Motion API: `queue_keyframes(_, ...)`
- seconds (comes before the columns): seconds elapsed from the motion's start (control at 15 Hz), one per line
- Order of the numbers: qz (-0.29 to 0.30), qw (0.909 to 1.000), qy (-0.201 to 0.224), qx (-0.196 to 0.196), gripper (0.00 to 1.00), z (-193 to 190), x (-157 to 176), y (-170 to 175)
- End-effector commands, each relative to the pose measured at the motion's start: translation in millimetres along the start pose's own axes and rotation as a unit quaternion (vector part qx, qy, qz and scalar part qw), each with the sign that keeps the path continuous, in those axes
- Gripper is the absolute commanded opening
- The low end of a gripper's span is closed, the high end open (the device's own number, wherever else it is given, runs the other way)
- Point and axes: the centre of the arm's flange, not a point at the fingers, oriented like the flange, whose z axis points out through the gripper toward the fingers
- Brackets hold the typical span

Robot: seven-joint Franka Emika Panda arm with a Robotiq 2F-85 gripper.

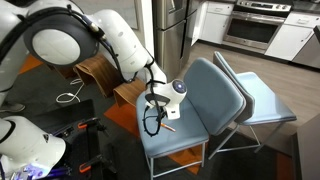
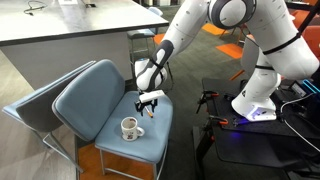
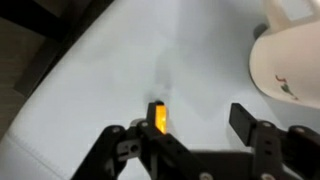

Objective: Pick the pen on the chair and put it in the mug

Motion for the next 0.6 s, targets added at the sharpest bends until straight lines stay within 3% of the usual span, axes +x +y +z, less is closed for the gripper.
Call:
queue_keyframes(0.0,0.006,0.9997,-0.022,-0.003,0.81,28.2,-15.3,0.0)
queue_keyframes(0.13,0.015,0.9994,-0.028,-0.013,0.83,40.1,-18.7,0.1)
queue_keyframes(0.2,0.014,0.9993,-0.033,-0.014,0.95,36.9,-18.6,-0.6)
queue_keyframes(0.27,0.000,0.9995,-0.027,-0.020,0.85,43.2,-20.2,3.1)
queue_keyframes(0.4,0.001,0.9995,-0.025,-0.017,0.95,41.1,-18.1,1.4)
queue_keyframes(0.53,0.001,0.9996,-0.025,-0.016,0.96,40.4,-17.4,0.8)
